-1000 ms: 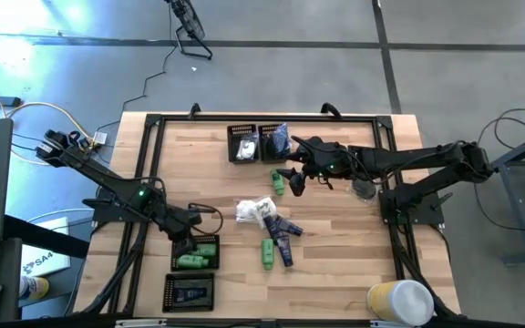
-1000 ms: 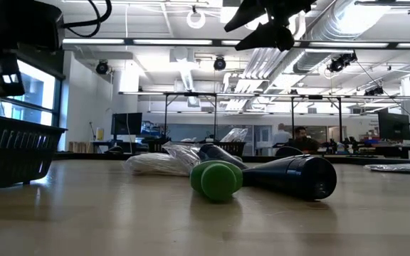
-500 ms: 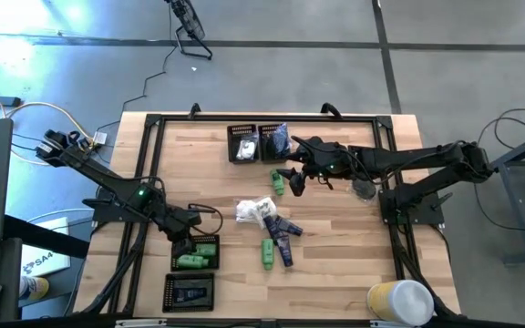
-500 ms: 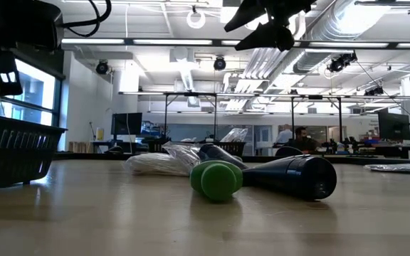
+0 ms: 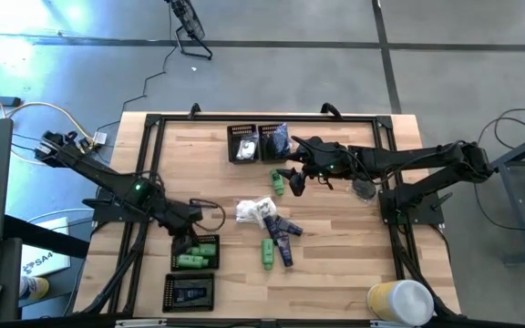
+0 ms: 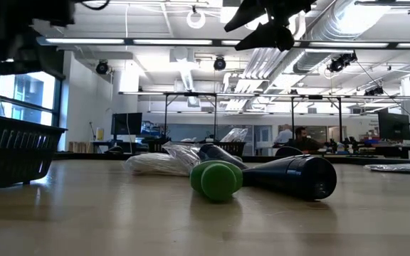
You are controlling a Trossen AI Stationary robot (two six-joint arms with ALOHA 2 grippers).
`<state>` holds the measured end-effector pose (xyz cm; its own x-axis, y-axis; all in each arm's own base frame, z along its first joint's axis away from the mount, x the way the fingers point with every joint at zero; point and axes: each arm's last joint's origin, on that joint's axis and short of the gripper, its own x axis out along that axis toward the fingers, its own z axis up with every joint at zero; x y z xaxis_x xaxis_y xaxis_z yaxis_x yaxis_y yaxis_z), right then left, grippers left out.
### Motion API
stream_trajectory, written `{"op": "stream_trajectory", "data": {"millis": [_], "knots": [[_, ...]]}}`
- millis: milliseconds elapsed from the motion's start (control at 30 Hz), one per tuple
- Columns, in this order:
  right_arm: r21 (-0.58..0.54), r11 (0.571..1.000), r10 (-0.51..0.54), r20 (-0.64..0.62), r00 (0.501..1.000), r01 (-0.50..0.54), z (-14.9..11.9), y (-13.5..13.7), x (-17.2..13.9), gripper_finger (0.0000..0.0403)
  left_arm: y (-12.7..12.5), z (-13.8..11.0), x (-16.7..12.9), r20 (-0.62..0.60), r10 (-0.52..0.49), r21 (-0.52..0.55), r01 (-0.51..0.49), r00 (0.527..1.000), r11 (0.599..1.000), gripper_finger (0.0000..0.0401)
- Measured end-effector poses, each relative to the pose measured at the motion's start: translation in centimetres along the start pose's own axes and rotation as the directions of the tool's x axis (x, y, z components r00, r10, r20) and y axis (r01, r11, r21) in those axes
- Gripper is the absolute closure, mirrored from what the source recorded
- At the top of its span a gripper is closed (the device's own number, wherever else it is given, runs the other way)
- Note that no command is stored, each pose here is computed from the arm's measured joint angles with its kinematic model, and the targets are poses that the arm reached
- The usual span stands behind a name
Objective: Pick & Place Travel size toiletries
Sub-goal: Put the green shampoo into the middle left basket
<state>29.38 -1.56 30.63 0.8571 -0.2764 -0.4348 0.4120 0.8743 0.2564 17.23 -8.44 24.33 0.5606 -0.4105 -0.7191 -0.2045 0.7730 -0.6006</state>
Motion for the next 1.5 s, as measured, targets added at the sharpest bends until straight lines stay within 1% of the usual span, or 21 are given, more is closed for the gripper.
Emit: {"op": "stream_trajectory", "data": {"millis": [100,267,433,500,600,733,800,900,933,1000,1067,1200,1333,1500], "knots": [[0.003,1.0,0.009,-0.004,1.0,-0.009,0.0,0.1,0.0,0.0137,0.3,1.4,-0.6,0.047,0.002,0.018,-0.002,0.999,1.0,0.0308],[0.005,0.998,0.055,-0.024,0.998,-0.055,-0.1,0.3,0.0,0.0137,0.6,4.4,-2.5,0.173,-0.002,0.072,-0.01,0.985,0.997,0.0308],[0.005,0.996,0.088,-0.039,0.995,-0.088,-0.2,0.5,-0.1,0.0137,0.8,7.5,-5.2,0.336,-0.005,0.12,-0.037,0.942,0.992,0.0308],[0.001,0.995,0.1,-0.044,0.994,-0.1,-0.2,0.5,-0.1,0.0137,0.9,8.7,-6.1,0.412,-0.019,0.144,-0.045,0.911,0.989,0.0308],[-0.001,0.994,0.112,-0.049,0.992,-0.112,-0.2,0.5,-0.1,0.0137,0.9,10.1,-7.2,0.527,-0.056,0.19,-0.053,0.848,0.98,0.0308],[-0.001,0.992,0.124,-0.054,0.991,-0.124,-0.2,0.6,-0.1,0.0137,1.0,11.4,-8.2,0.633,-0.099,0.242,-0.075,0.768,0.967,0.0308],[-0.001,0.992,0.127,-0.056,0.99,-0.128,-0.3,0.6,-0.1,0.0137,1.1,11.9,-8.5,0.673,-0.093,0.243,-0.101,0.734,0.965,0.0308],[-0.004,0.991,0.135,-0.059,0.989,-0.136,-0.3,0.8,-0.1,0.0137,1.5,12.4,-8.9,0.731,-0.048,0.213,-0.161,0.68,0.964,0.0308],[-0.009,0.991,0.135,-0.058,0.989,-0.135,-0.3,0.8,-0.1,0.0137,1.5,12.5,-9.1,0.749,-0.035,0.201,-0.177,0.661,0.963,0.0308],[-0.023,0.991,0.132,-0.057,0.99,-0.134,-0.3,0.8,-0.1,0.0137,1.9,12.7,-9.4,0.77,0.002,0.172,-0.21,0.638,0.962,0.0308],[-0.017,0.992,0.125,-0.046,0.991,-0.126,-0.3,0.8,-0.1,0.0137,2.3,12.8,-9.5,0.774,0.029,0.156,-0.235,0.632,0.959,0.0308],[0.065,0.995,0.072,0.023,0.997,-0.073,0.1,0.7,0.4,0.0137,3.0,13.1,-9.9,0.788,0.06,0.141,-0.274,0.613,0.951,0.0308],[0.142,0.989,0.033,0.088,0.996,-0.045,0.5,0.6,0.8,0.0137,4.0,13.4,-10.6,0.801,0.1,0.129,-0.333,0.59,0.934,0.0308],[0.226,0.973,-0.071,0.085,0.994,0.05,-0.1,0.3,1.7,0.0137,5.4,13.8,-11.5,0.809,0.12,0.125,-0.367,0.576,0.922,0.0308]]}}
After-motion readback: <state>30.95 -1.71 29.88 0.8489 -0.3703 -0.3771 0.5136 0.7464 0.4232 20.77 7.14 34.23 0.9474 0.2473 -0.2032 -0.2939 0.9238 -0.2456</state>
